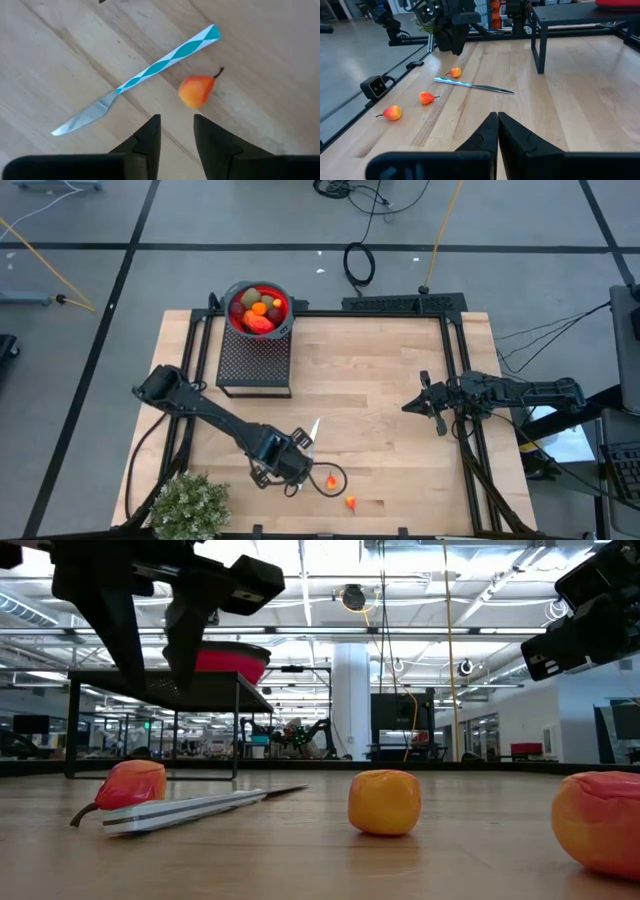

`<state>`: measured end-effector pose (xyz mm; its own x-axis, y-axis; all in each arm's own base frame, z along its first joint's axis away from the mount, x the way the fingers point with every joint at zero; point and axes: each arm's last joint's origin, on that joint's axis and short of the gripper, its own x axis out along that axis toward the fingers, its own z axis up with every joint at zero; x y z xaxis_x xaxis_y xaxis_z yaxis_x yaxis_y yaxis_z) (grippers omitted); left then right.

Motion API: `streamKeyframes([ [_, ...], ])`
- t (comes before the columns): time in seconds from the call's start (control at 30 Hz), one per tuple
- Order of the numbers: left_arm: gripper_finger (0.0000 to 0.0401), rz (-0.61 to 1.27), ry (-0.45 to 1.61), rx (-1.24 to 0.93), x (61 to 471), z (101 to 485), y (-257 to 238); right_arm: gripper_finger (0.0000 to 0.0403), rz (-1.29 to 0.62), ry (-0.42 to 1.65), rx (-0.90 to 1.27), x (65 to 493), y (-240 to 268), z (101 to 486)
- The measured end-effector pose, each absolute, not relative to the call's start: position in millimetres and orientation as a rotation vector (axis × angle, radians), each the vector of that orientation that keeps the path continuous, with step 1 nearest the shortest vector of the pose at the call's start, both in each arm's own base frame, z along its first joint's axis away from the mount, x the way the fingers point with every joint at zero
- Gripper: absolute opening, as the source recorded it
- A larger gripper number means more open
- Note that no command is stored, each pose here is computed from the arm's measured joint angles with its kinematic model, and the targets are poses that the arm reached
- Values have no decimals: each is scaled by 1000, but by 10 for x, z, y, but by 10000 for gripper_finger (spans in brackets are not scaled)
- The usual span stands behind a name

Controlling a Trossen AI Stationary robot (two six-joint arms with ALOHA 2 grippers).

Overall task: Pick & Place Fruit
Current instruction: Put the orange pear into the red strainer bowl on the shelf

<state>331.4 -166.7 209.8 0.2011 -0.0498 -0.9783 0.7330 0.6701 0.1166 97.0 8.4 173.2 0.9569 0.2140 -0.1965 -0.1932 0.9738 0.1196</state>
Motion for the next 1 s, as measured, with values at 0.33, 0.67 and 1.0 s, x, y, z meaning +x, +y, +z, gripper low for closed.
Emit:
streamKeyframes([
  [0.33, 203, -813, 1185, 765, 3359, 1970, -1566, 4, 207, 210, 100, 970, 84, 1733],
  [0.67, 215, -939, 1077, 984, 3325, 1790, -1571, 4, 206, 210, 107, 970, 84, 1733],
  [1.0, 214, -995, 1030, 1049, 3301, 1748, -1609, 4, 205, 210, 107, 970, 84, 1733],
])
